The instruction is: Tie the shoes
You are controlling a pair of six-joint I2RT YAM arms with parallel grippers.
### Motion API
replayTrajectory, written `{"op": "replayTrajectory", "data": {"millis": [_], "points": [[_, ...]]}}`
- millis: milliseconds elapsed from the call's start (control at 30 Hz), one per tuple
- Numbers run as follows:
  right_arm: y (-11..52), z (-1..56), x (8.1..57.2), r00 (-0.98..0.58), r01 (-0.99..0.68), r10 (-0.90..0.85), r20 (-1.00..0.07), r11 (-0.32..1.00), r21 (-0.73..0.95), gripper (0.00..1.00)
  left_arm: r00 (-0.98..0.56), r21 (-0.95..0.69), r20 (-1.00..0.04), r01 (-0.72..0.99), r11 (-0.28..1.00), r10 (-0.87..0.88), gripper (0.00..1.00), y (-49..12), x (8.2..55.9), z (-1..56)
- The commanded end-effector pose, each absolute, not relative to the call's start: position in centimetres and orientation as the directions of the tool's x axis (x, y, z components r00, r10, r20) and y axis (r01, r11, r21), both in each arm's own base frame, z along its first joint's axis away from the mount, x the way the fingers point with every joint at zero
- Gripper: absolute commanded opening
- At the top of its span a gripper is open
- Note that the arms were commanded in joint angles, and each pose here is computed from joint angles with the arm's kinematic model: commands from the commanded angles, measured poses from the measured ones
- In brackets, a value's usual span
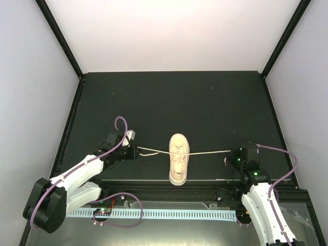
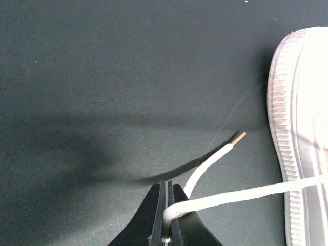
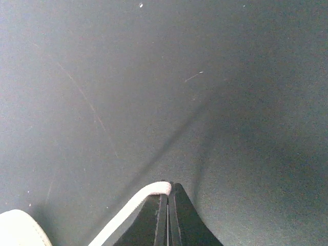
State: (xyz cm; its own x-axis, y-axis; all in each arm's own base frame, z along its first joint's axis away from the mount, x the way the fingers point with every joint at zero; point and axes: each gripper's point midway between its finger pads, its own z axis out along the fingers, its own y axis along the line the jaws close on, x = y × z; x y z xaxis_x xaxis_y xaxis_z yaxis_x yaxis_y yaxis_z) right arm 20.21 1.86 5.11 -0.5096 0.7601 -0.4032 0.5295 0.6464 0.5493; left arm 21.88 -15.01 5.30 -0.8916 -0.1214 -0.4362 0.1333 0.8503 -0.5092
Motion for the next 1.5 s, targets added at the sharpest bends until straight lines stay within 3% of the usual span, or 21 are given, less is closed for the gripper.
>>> {"op": "replayTrajectory", "data": {"millis": [0,233,300,367,433,567,700,800,900,1033,1467], "points": [[0.4,5.6,20.2,-0.434,0.574,0.791,-0.431,0.611,0.545,0.02,-0.861,-0.474,-0.470,0.061,0.878,-0.195,0.02,-13.2,22.8,5.0],[0.8,7.1,21.4,-0.436,0.502,0.766,-0.472,0.643,0.578,0.02,-0.850,-0.470,-0.520,0.206,0.858,-0.080,0.03,-15.1,23.0,6.4],[1.3,7.8,22.1,-0.446,0.456,0.750,-0.488,0.660,0.597,0.02,-0.842,-0.466,-0.539,0.282,0.839,-0.017,0.12,-16.6,22.9,7.1],[1.8,8.3,22.5,-0.461,0.426,0.737,-0.494,0.673,0.605,0.02,-0.830,-0.456,-0.555,0.355,0.816,0.051,0.33,-18.1,22.4,7.6],[2.1,8.5,22.7,-0.478,0.411,0.728,-0.492,0.680,0.607,0.02,-0.808,-0.449,-0.576,0.439,0.778,0.123,0.47,-19.5,21.9,8.0],[2.8,8.4,23.1,-0.506,0.385,0.716,-0.481,0.686,0.618,0.02,-0.727,-0.415,-0.635,0.607,0.678,0.262,0.56,-22.4,21.3,9.9],[3.2,8.6,23.4,-0.514,0.365,0.714,-0.475,0.683,0.632,0.02,-0.610,-0.399,-0.716,0.756,0.518,0.339,0.56,-26.3,19.7,11.8],[3.6,9.0,23.7,-0.515,0.343,0.713,-0.476,0.680,0.648,0.02,-0.534,-0.336,-0.746,0.818,0.466,0.399,0.55,-28.0,18.9,11.7],[3.8,9.2,23.9,-0.519,0.331,0.709,-0.477,0.682,0.652,0.02,-0.506,-0.295,-0.736,0.837,0.460,0.449,0.52,-28.4,18.9,10.3],[4.0,9.0,23.9,-0.530,0.325,0.706,-0.470,0.681,0.657,0.02,-0.491,-0.236,-0.693,0.846,0.479,0.527,0.40,-27.8,19.2,7.7],[4.7,8.3,24.2,-0.550,0.316,0.708,-0.443,0.667,0.674,0.02,-0.408,-0.192,-0.682,0.901,0.390,0.607,0.48,-29.3,18.7,5.4]]}}
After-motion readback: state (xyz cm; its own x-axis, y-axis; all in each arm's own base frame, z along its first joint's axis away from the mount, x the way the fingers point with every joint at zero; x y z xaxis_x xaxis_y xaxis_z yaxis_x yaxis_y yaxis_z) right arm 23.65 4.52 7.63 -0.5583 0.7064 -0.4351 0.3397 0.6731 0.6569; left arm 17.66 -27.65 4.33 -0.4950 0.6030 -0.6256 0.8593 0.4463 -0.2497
